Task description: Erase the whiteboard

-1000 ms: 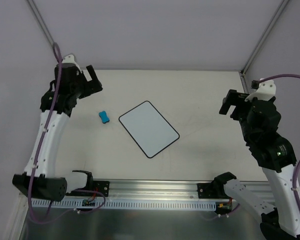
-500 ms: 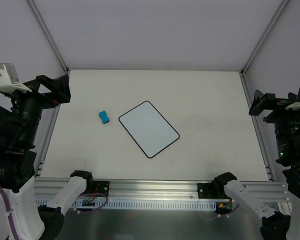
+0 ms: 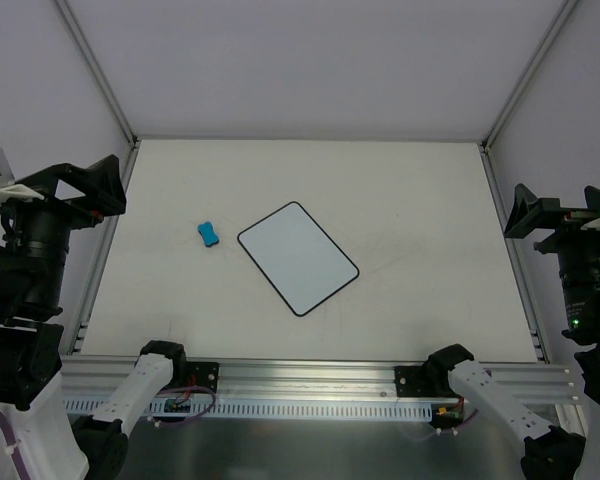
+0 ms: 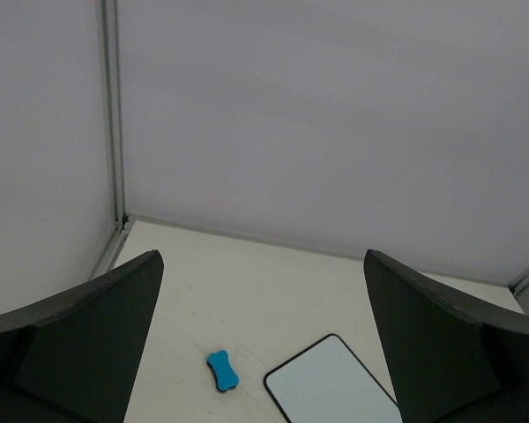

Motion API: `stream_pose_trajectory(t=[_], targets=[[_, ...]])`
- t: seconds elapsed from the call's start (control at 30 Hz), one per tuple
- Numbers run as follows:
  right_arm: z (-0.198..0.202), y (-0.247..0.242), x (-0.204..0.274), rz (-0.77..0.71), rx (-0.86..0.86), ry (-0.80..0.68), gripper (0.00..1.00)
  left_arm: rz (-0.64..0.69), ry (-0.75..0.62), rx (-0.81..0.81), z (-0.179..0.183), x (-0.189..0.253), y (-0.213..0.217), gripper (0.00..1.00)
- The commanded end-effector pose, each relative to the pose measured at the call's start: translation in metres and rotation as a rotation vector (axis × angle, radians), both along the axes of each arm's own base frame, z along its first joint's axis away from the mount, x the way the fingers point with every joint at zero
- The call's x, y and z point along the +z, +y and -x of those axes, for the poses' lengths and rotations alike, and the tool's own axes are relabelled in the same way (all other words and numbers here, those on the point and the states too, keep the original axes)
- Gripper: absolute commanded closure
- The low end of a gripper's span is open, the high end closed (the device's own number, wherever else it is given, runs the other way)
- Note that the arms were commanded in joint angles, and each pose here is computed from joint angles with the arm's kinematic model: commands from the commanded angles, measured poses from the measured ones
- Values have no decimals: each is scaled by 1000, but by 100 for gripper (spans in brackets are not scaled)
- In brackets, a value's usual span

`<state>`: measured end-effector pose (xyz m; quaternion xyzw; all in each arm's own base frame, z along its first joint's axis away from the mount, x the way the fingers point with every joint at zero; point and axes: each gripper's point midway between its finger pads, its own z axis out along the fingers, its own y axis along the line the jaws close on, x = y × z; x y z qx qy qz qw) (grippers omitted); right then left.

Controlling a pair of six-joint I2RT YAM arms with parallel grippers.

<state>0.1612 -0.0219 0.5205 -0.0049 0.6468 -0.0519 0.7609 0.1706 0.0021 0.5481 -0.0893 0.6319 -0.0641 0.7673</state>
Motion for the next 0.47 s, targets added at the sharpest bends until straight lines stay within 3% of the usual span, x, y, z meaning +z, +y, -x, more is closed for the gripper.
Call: stream_pose_trajectory(t=[0.0,0.43], targets=[[-4,3,14,7,9,-45,1,-7,-15,48,4,2,9,1],[-9,6,12,-16,13,-56,1,6,-10,91,4,-1,17,1]])
